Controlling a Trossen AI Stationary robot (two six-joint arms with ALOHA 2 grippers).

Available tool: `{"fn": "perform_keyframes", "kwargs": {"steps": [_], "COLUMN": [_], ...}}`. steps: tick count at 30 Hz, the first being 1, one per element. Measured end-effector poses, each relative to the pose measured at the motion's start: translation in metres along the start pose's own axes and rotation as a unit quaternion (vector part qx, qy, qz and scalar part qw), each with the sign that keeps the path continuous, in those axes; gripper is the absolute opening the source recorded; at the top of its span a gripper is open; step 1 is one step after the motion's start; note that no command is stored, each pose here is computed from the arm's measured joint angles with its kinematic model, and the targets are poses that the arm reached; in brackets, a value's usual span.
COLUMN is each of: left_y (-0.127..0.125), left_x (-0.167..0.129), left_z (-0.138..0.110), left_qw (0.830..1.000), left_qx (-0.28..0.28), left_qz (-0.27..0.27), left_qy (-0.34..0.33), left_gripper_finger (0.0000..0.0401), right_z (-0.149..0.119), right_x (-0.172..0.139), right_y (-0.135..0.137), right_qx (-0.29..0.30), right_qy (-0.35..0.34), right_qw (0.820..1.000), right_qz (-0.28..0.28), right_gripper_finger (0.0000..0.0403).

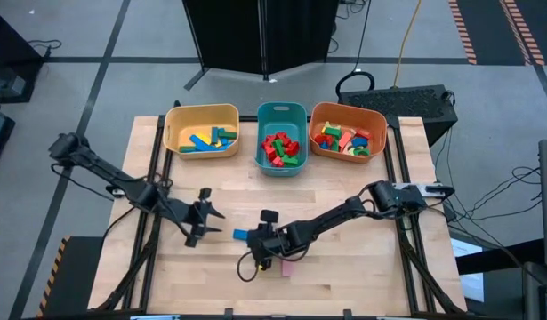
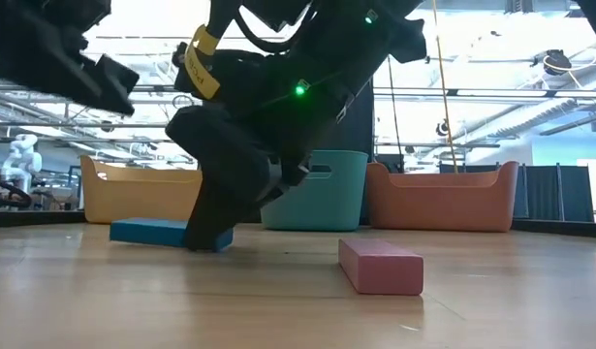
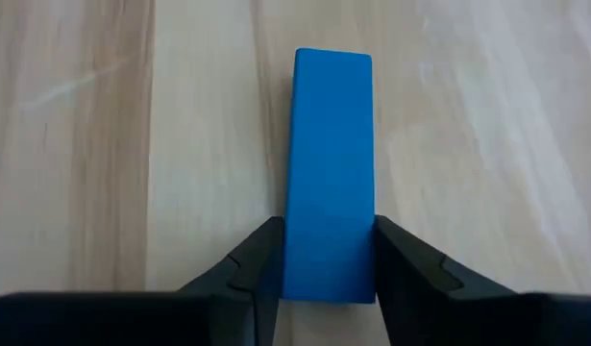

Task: Sort blocks by size
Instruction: Put the blue rectangle block into the yellow bin

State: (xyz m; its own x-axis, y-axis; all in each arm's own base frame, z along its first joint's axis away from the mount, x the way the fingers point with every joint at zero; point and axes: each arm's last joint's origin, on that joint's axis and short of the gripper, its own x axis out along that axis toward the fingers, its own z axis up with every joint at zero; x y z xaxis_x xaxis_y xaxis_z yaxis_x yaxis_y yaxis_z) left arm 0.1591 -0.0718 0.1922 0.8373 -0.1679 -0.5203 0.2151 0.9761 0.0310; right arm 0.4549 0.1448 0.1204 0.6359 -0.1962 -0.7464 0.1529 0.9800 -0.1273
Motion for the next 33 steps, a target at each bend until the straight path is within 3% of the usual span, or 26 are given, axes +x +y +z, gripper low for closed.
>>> {"fn": "perform_keyframes", "kwargs": {"steps": [6,15,28,33], "left_y": [-0.009,-0.015,-0.015,-0.015], "left_x": [0.022,0.048,0.062,0.063], "left_z": [-0.012,-0.024,-0.031,-0.029], "left_qw": [0.997,0.994,0.993,0.994], "left_qx": [0.051,0.060,0.054,0.052], "left_qz": [0.007,0.005,0.044,0.042], "left_qy": [0.051,0.087,0.095,0.082], "left_gripper_finger": [0.0184,0.0192,0.0322,0.0329], "right_z": [0.006,0.008,0.011,0.013], "right_x": [-0.003,-0.003,-0.004,-0.004], "right_y": [0.001,-0.001,0.000,0.001], "right_qx": [-0.011,-0.015,-0.024,-0.025], "right_qy": [-0.022,-0.037,-0.051,-0.054], "right_qw": [1.000,0.998,0.997,0.997], "right_qz": [-0.016,-0.052,-0.045,-0.044], "right_gripper_finger": [0.0117,0.0118,0.0117,0.0117]}}
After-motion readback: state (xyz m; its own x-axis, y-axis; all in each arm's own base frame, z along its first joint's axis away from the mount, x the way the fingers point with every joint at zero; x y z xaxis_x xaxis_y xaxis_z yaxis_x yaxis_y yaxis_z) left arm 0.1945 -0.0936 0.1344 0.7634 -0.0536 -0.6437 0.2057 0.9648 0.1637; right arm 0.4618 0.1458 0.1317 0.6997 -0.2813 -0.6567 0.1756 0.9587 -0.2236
